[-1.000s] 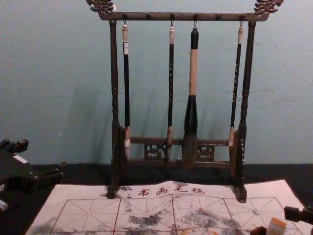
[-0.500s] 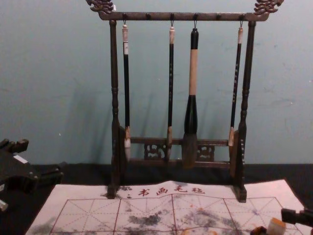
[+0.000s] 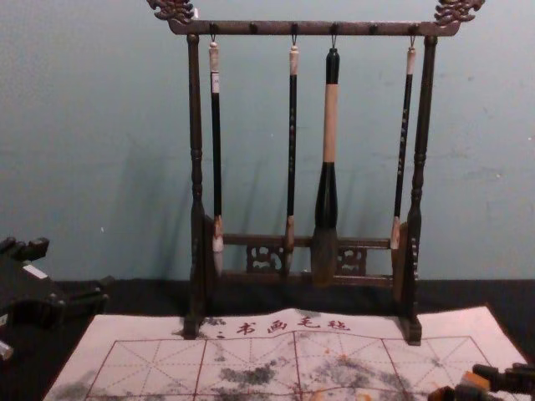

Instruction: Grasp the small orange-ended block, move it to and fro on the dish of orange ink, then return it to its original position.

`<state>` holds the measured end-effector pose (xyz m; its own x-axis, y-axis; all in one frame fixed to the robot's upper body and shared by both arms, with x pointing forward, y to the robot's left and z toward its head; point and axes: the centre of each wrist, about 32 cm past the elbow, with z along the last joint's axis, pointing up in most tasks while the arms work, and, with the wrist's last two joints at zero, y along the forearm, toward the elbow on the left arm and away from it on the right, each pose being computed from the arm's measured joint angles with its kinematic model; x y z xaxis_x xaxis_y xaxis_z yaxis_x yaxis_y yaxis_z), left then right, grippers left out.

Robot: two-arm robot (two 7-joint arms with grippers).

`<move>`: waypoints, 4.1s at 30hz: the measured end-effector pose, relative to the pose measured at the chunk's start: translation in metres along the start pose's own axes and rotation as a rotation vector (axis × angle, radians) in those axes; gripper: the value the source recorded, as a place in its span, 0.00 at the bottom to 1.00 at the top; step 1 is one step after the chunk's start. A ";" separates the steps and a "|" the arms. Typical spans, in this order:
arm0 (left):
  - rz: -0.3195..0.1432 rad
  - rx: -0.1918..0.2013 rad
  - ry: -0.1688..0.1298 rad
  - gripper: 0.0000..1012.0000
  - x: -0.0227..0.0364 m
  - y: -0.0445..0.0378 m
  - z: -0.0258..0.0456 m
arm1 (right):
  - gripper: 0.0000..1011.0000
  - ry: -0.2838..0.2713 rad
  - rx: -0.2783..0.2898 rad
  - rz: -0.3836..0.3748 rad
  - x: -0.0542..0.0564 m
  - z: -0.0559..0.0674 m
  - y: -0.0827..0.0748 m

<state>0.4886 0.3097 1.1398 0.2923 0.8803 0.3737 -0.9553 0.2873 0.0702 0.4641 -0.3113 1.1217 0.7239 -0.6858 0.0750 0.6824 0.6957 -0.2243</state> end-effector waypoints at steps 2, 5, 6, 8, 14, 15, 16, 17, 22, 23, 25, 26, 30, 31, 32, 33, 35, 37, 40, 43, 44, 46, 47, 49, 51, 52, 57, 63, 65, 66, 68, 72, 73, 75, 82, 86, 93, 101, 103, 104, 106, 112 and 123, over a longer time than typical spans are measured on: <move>0.000 0.000 0.000 0.99 0.0000 0.0000 0.0000 | 0.30 0.000 0.000 0.000 0.000 0.000 0.000; 0.000 0.000 0.000 0.99 0.0000 0.0000 0.0000 | 0.22 0.000 0.000 0.000 0.000 0.000 0.000; 0.000 0.000 0.000 0.99 0.0000 0.0000 0.0000 | 0.19 0.000 0.000 0.000 0.000 0.000 0.000; 0.000 0.000 0.000 0.99 0.0000 0.0000 0.0000 | 0.13 0.000 0.000 0.000 0.000 0.000 0.000; 0.000 0.000 0.000 0.99 0.0000 0.0000 0.0000 | 0.09 0.000 0.000 0.000 0.000 0.000 0.000; 0.000 0.000 0.000 0.99 0.0000 0.0000 0.0000 | 0.09 0.000 0.000 0.000 0.000 0.000 0.000; 0.000 0.000 0.000 0.99 0.0000 0.0000 0.0000 | 0.09 0.000 0.000 0.000 0.000 0.000 0.000; 0.000 0.000 0.000 0.99 0.0000 0.0000 0.0000 | 0.09 0.000 0.000 0.000 0.000 0.000 0.000; 0.000 0.000 0.000 0.99 0.0000 0.0000 0.0000 | 0.09 0.000 0.000 0.000 0.000 0.000 0.000; 0.000 0.000 0.000 0.99 0.0000 0.0000 0.0000 | 0.09 0.000 0.000 0.000 0.000 0.000 0.000; 0.000 0.000 0.000 0.99 0.0000 0.0000 0.0000 | 0.09 0.000 0.000 0.000 0.000 0.000 0.000; 0.000 0.000 0.000 0.99 0.0000 0.0000 0.0000 | 0.09 0.000 0.000 0.000 0.000 0.000 0.000; 0.000 0.000 0.000 0.99 0.0000 0.0000 0.0000 | 0.09 0.000 0.000 0.000 0.000 0.000 0.000; 0.000 0.000 0.000 0.99 0.0000 0.0000 0.0000 | 0.09 0.000 0.000 0.000 0.000 0.000 0.000; 0.000 0.000 0.000 0.99 0.0000 0.0000 0.0000 | 0.09 0.000 0.000 0.000 0.000 0.000 0.000; 0.000 0.000 0.000 0.99 0.0000 0.0000 0.0000 | 0.09 0.000 0.000 0.000 0.000 0.000 0.000; 0.000 0.000 0.000 0.99 0.0000 0.0000 0.0000 | 0.09 0.000 0.000 0.000 0.000 0.000 0.000; 0.000 0.000 0.000 0.99 0.0000 0.0000 0.0000 | 0.09 -0.003 0.005 -0.004 0.001 0.000 -0.001; 0.000 0.000 0.000 0.99 0.0000 0.0000 0.0000 | 0.09 -0.009 0.020 -0.008 0.000 0.003 -0.001; 0.000 0.000 0.000 0.99 0.0000 0.0000 0.0000 | 0.09 -0.012 0.033 -0.010 0.000 0.006 -0.002; 0.000 0.000 0.000 0.99 0.0000 0.0000 0.0000 | 0.09 -0.013 0.038 -0.010 0.000 0.007 -0.002; 0.000 0.000 0.000 0.99 0.0000 0.0000 0.0000 | 0.09 -0.014 0.043 -0.010 0.000 0.008 -0.002; 0.000 0.000 0.000 0.99 0.0000 0.0000 0.0000 | 0.09 -0.015 0.047 -0.009 0.000 0.010 -0.002; 0.000 0.000 0.000 0.99 0.0000 0.0000 0.0000 | 0.09 -0.016 0.052 -0.009 -0.001 0.012 -0.003; 0.000 0.000 0.000 0.99 0.0000 0.0000 0.0000 | 0.09 -0.018 0.053 -0.009 -0.001 0.014 -0.004; 0.000 0.000 0.000 0.99 0.0000 0.0000 0.0000 | 0.09 -0.022 0.050 -0.010 0.000 0.018 -0.004; 0.000 0.000 0.000 0.99 0.0000 0.0000 0.0000 | 0.09 -0.036 0.065 -0.023 0.000 0.035 -0.008; 0.000 0.000 0.000 0.99 0.0000 0.0000 0.0000 | 0.09 -0.050 0.096 -0.018 0.001 0.051 -0.008; 0.000 0.000 0.000 0.99 0.0000 0.0000 0.0000 | 0.09 -0.057 0.095 -0.013 0.001 0.055 -0.007; 0.000 0.000 0.000 0.99 0.0000 0.0000 0.0000 | 0.09 -0.066 0.091 -0.006 0.001 0.058 -0.004; 0.000 0.000 0.000 0.99 0.0000 0.0000 0.0000 | 0.09 -0.075 0.086 0.004 0.000 0.060 -0.002; 0.000 0.000 0.000 0.99 0.0000 0.0000 0.0000 | 0.09 -0.096 0.078 0.039 -0.003 0.065 0.004; 0.000 0.000 0.000 0.99 0.0000 0.0000 0.0000 | 0.09 -0.100 0.076 0.048 -0.004 0.066 0.005; 0.000 0.000 0.000 0.99 0.0000 0.0000 0.0000 | 0.09 -0.114 0.064 0.079 -0.007 0.069 0.009; 0.000 0.000 0.000 0.99 0.0000 0.0000 0.0000 | 0.09 -0.156 0.026 0.165 -0.015 0.074 0.017; 0.000 0.000 0.000 0.99 0.0000 0.0000 0.0000 | 0.09 -0.170 0.004 0.221 -0.019 0.076 0.021; 0.000 0.000 0.000 0.99 0.0000 0.0000 0.0000 | 0.09 -0.186 -0.021 0.273 -0.025 0.076 0.027; 0.000 0.000 0.000 0.99 0.0000 0.0000 0.0000 | 0.09 -0.199 -0.044 0.328 -0.030 0.074 0.038; 0.000 0.000 0.000 0.99 0.0000 0.0000 0.0000 | 0.09 -0.203 -0.052 0.336 -0.032 0.073 0.041; 0.000 0.000 0.000 0.99 0.0000 0.0000 0.0000 | 0.09 -0.204 -0.055 0.339 -0.033 0.073 0.043; 0.000 0.000 0.000 0.99 0.0000 0.0000 0.0000 | 0.09 -0.207 -0.064 0.344 -0.034 0.072 0.046; 0.000 0.000 0.000 0.99 0.0000 0.0000 0.0000 | 0.09 -0.210 -0.082 0.351 -0.038 0.069 0.053; 0.000 0.000 0.000 0.99 0.0000 0.0000 0.0000 | 0.09 -0.215 -0.093 0.368 -0.041 0.067 0.061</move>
<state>0.4886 0.3096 1.1398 0.2923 0.8803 0.3737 -0.9552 0.2874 0.0703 0.4831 -0.2269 1.1696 0.9286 -0.3290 0.1718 0.3700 0.8565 -0.3598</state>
